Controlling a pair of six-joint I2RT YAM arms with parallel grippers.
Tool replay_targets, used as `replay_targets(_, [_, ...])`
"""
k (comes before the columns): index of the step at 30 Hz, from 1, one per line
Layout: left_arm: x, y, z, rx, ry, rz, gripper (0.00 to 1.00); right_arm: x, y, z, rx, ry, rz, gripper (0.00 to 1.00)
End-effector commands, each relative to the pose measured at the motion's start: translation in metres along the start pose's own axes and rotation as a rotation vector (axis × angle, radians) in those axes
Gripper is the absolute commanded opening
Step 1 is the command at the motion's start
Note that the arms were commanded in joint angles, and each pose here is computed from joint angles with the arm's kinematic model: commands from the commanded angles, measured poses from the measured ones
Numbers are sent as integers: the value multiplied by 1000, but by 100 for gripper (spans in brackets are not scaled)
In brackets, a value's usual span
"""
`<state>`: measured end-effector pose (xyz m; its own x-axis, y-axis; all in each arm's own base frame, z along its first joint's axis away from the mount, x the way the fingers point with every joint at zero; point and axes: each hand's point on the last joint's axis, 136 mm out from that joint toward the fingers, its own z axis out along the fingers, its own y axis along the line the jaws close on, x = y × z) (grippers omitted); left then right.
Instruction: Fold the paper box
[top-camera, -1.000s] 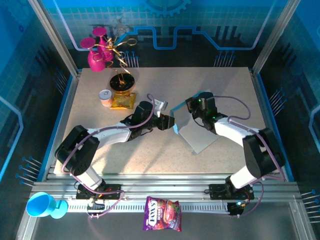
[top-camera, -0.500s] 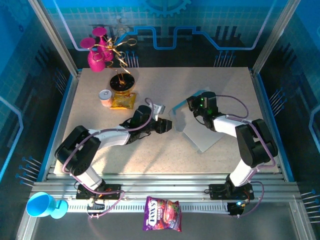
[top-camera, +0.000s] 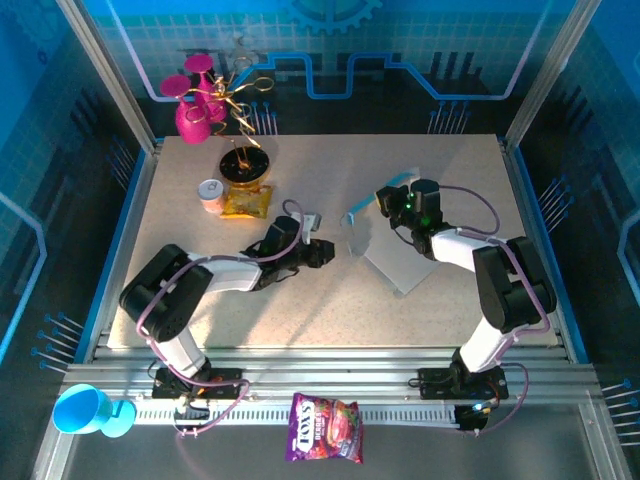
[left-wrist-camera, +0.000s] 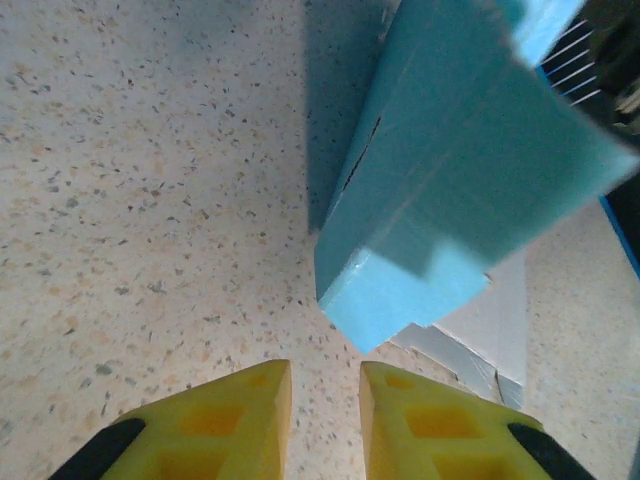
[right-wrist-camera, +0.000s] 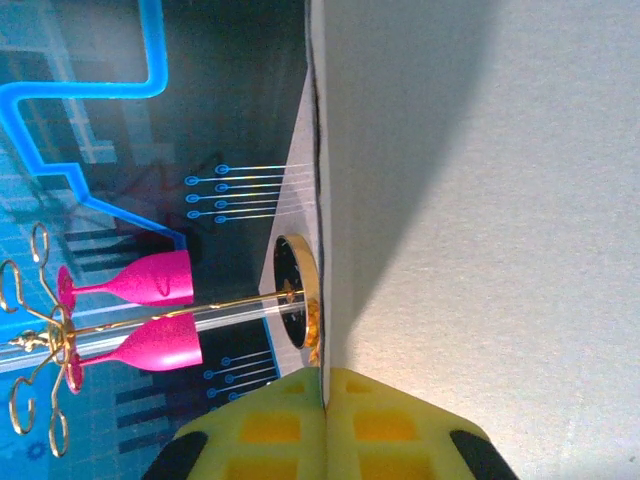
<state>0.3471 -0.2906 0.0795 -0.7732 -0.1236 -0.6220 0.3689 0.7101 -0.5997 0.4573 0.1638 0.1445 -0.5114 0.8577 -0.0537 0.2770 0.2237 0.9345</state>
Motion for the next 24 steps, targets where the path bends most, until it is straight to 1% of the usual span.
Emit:
replay_targets(1, [-22,-17,13,38,-67,60,26,-5,8,0,-59,13,6,0])
replay_targets(8, [-30,-30,33,42,-90,138,27,-7,10,-4,-133,69,6,0])
replay_targets(12, [-29,-26,39,15,-92,150,27,-8,-5,-5,-125,111,19,0])
replay_targets(17, [-27,-30,44,18,-78,168,26,-10,-15,-1,-142,124,45,0])
replay_targets(24, [-18,-42,50,36,-57,186,26,-11,-18,-3,-164,129,56,0])
